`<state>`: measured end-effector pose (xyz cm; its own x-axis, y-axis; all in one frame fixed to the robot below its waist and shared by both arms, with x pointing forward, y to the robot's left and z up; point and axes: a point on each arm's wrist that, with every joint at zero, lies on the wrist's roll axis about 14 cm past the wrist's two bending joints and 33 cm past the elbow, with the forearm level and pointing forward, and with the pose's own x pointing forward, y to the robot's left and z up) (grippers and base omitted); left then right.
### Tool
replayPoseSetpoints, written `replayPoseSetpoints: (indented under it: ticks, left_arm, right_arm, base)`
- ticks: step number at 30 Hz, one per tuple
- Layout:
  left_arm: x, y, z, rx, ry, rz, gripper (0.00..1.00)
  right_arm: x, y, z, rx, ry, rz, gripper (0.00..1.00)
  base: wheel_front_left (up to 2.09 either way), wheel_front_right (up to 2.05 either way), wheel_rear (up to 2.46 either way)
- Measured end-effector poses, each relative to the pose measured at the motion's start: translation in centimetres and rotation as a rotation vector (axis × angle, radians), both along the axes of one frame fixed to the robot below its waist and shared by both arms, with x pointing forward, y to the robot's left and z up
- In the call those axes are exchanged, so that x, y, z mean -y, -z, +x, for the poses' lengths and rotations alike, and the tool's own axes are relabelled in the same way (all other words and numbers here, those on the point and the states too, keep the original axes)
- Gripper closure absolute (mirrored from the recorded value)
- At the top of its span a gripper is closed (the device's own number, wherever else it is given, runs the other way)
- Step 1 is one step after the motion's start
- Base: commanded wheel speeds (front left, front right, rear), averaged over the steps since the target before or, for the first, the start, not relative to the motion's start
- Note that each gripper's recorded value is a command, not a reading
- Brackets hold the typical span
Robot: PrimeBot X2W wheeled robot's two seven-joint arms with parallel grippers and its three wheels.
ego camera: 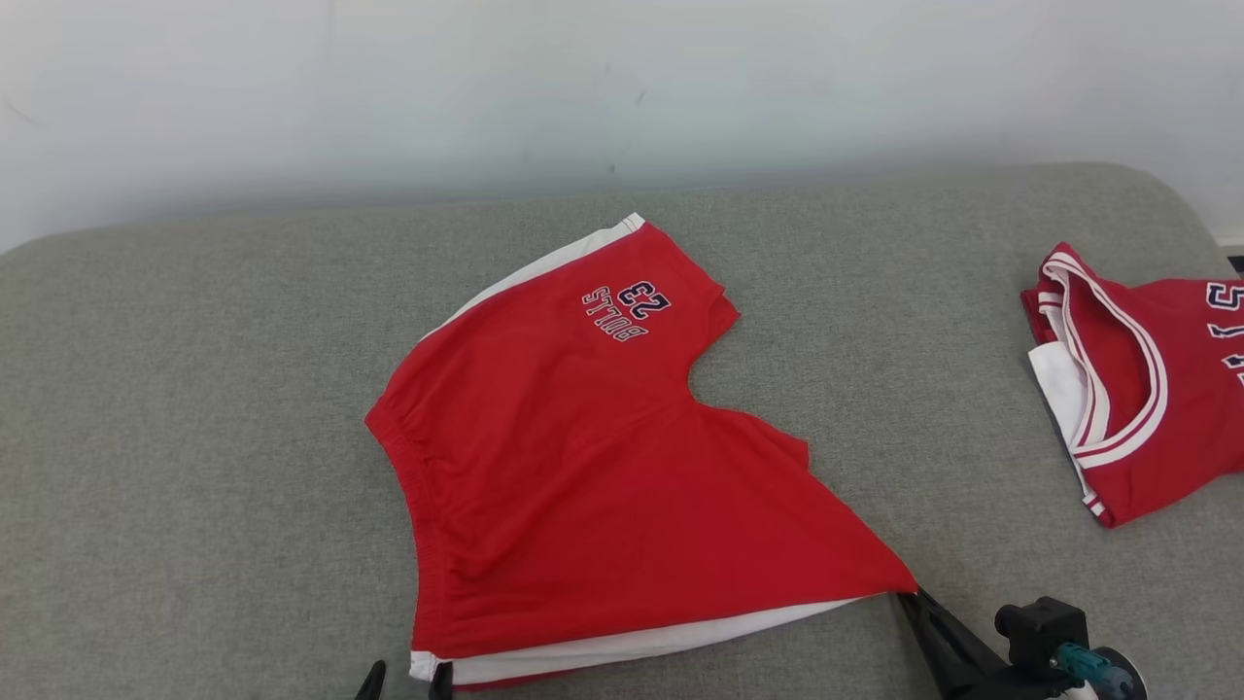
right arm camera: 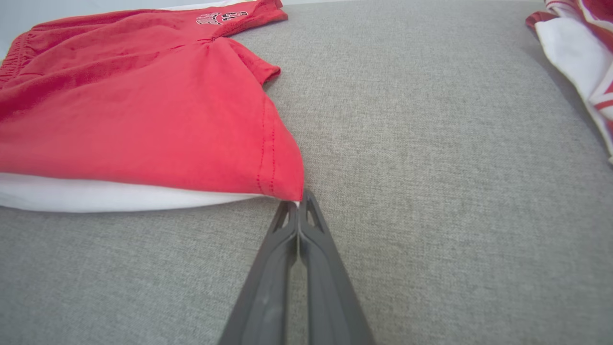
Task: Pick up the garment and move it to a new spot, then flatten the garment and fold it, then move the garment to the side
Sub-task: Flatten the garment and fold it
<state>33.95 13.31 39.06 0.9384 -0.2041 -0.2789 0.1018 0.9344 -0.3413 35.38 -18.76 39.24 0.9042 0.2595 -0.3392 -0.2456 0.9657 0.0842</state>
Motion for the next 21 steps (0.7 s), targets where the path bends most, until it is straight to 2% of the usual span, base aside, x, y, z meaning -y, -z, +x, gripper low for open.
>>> replayPoseSetpoints:
  ticks: [7,21]
  left_arm:
    - [1.1,-1.0,0.0,0.035,0.051,0.004,0.00]
    - [3.6,-2.1,-1.0,0.051,0.164,-0.053,0.00]
  right_arm:
    - [0.2,0.3,-0.3,-0.006,0.010,-0.010,1.00]
    - [0.1,0.5,-0.6,-0.014,0.008,-0.016,1.00]
  base:
    - [0.00,0.00,0.00]
    - [0.00,0.00,0.00]
